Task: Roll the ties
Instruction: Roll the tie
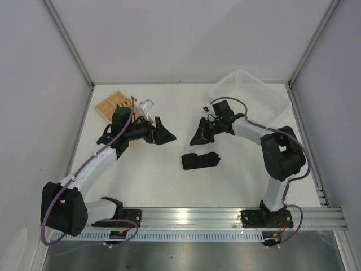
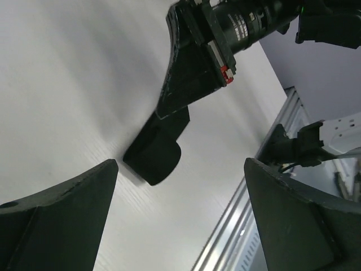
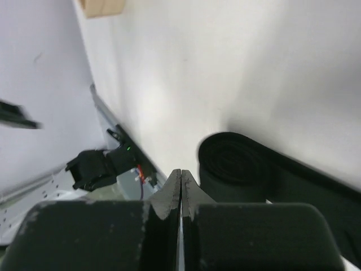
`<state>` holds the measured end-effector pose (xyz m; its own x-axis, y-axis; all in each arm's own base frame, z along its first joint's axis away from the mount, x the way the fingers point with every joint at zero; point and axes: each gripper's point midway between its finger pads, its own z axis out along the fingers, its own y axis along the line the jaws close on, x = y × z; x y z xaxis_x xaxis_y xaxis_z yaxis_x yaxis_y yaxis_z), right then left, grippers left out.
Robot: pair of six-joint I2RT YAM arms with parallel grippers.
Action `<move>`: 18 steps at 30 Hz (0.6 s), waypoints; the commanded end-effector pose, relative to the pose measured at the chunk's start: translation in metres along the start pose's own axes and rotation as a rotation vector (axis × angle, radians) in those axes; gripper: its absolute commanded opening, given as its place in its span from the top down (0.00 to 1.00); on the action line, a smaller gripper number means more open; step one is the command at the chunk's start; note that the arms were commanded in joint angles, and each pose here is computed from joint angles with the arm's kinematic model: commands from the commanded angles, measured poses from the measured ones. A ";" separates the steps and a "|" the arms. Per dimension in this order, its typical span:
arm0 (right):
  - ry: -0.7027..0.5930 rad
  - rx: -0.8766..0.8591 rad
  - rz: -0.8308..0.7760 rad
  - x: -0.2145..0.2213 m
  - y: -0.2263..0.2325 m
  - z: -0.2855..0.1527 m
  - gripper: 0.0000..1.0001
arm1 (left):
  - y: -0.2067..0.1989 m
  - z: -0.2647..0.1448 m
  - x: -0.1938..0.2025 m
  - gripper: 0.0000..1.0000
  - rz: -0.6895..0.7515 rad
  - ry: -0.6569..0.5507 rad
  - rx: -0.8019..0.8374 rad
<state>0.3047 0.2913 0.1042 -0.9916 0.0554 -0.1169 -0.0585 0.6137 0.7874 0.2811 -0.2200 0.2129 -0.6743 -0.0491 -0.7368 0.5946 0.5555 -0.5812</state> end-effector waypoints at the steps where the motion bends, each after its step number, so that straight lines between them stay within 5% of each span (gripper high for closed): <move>1: 0.120 -0.146 -0.017 0.011 0.034 0.025 1.00 | -0.015 0.000 0.007 0.00 -0.185 -0.039 0.100; 18: 0.096 -0.184 -0.044 0.036 0.011 0.019 1.00 | 0.017 0.012 0.053 0.00 -0.387 0.009 -0.004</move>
<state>0.2625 0.3165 0.0704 -0.9989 -0.0463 0.0110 -0.0148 0.5209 0.8535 0.2589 -0.2221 0.1644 -0.8468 -0.2253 -0.4819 0.3211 0.5057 -0.8007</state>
